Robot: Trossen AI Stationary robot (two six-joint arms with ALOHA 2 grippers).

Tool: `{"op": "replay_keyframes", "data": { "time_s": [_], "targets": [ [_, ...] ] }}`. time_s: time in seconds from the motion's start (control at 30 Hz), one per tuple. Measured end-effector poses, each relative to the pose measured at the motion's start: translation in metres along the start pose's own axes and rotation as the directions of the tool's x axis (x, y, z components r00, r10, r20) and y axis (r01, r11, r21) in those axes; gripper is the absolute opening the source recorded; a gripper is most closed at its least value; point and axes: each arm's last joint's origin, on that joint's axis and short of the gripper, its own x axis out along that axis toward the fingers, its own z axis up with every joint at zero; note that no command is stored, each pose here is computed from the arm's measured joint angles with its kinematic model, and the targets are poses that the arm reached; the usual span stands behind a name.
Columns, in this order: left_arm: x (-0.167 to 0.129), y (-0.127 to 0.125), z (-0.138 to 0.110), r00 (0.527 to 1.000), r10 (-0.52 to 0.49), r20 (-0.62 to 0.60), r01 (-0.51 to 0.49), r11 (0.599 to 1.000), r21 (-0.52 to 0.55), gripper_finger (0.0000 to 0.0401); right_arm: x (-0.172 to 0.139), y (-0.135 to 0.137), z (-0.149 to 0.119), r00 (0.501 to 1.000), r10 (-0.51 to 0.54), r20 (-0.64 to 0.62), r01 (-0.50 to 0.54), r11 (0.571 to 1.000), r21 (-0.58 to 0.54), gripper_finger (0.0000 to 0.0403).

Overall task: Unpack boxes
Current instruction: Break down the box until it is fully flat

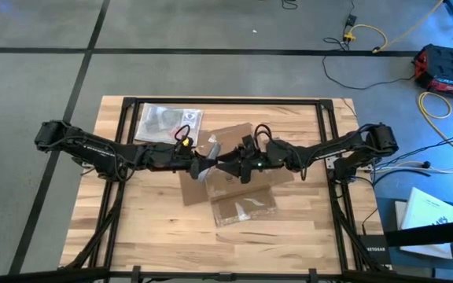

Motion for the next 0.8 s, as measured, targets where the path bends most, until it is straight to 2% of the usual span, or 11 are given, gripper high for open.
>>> {"op": "replay_keyframes", "data": {
  "time_s": [0.13, 0.23, 0.6, 0.8],
  "targets": [
    [-0.001, -0.005, 0.004, 0.999, -0.04, 0.02, 0.041, 0.999, -0.014, 0.0059, 0.0, -0.008, -0.005, 0.997, -0.07, -0.04, 0.07, 0.998, -0.006, 0.0257],
    [-0.001, -0.005, 0.003, 0.999, -0.04, 0.013, 0.04, 0.999, -0.016, 0.0059, 0.0, -0.008, -0.004, 0.997, -0.077, -0.03, 0.076, 0.997, -0.014, 0.0257],
    [-0.001, -0.004, 0.002, 1.0, -0.031, 0.005, 0.031, 0.999, -0.019, 0.0059, -0.005, -0.002, 0.001, 0.997, -0.057, -0.046, 0.054, 0.997, -0.059, 0.0257],
    [0.0, 0.002, -0.002, 1.0, 0.016, -0.013, -0.016, 1.0, -0.007, 0.0059, -0.019, 0.011, 0.026, 1.0, 0.008, -0.012, -0.009, 0.995, -0.101, 0.0257]
  ]
}}
